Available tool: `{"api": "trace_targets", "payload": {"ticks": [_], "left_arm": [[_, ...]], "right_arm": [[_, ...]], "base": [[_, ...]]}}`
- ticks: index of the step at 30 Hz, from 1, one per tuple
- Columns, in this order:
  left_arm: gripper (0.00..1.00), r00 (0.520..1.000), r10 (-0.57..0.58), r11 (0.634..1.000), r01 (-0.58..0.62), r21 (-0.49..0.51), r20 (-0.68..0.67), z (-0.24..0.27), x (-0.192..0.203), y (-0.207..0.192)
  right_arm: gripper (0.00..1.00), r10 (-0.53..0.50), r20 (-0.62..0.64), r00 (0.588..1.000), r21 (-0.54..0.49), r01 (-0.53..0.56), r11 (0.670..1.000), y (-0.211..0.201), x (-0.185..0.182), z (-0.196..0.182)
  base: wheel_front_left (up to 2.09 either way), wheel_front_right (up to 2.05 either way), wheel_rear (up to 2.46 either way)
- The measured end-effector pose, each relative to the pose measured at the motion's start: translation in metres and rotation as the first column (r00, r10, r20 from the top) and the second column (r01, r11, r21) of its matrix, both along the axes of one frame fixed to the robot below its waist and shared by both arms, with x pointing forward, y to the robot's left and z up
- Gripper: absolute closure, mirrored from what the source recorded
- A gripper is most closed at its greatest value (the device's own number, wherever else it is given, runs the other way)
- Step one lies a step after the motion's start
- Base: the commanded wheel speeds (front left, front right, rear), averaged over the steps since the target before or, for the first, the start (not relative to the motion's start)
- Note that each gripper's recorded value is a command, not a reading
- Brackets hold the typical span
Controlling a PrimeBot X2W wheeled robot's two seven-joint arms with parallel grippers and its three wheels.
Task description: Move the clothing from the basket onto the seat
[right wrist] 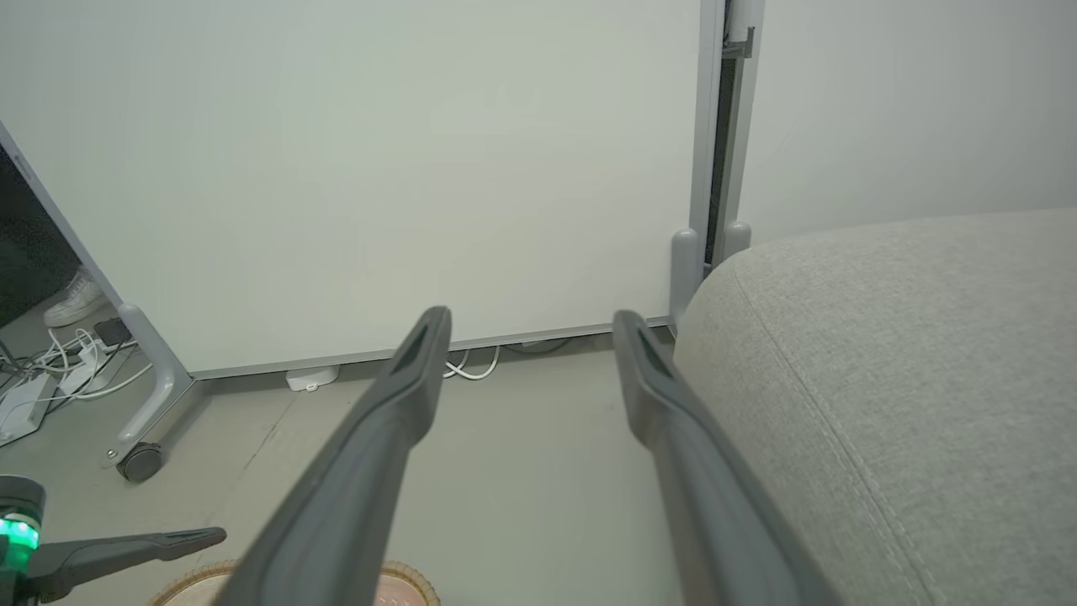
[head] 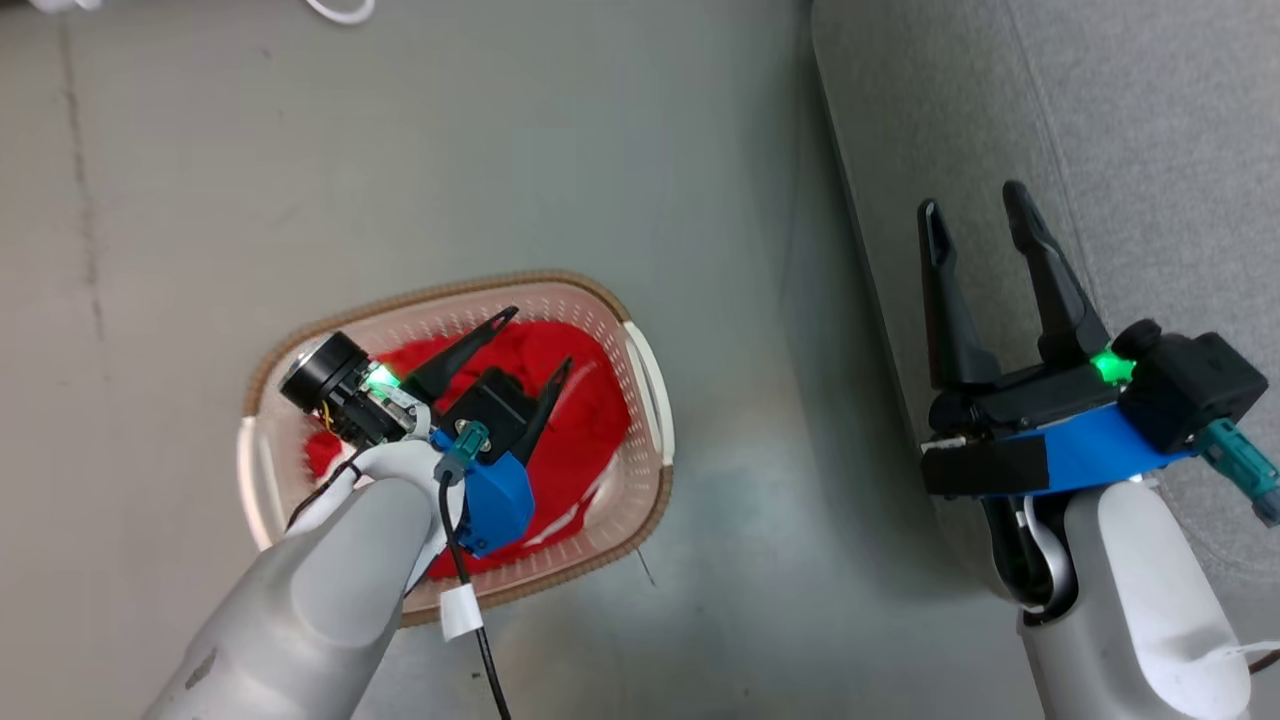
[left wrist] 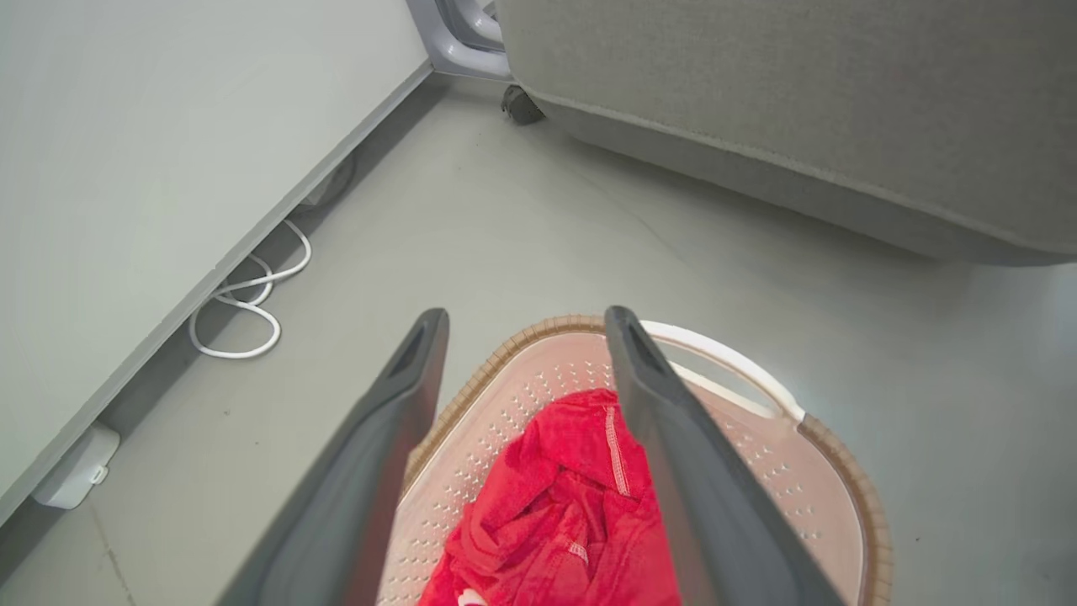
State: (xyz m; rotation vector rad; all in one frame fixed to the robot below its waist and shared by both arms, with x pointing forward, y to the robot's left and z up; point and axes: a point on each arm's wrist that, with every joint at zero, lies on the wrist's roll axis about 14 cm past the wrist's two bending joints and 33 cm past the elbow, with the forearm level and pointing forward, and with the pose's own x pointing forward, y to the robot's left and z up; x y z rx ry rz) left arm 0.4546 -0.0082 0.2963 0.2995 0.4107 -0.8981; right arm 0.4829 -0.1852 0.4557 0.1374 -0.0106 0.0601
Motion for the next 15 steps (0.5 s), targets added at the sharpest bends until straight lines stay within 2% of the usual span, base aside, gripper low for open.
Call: {"api": "trace_targets", "payload": {"ticks": [7,15], "left_arm": [[0.0,0.982,-0.136,0.984,0.149,0.093,-0.133,-0.065,-0.023,-0.008],[0.0,0.939,-0.21,0.942,0.27,0.202,-0.274,-0.132,-0.041,0.004]], "right_arm": [[0.0,-0.018,-0.052,0.998,-0.019,0.017,1.0,-0.01,0.009,-0.028],[0.0,-0.031,-0.092,0.995,-0.042,0.027,0.999,-0.019,0.023,-0.057]], "base": [[0.0,0.0,0.0],[0.0,0.0,0.0]]}}
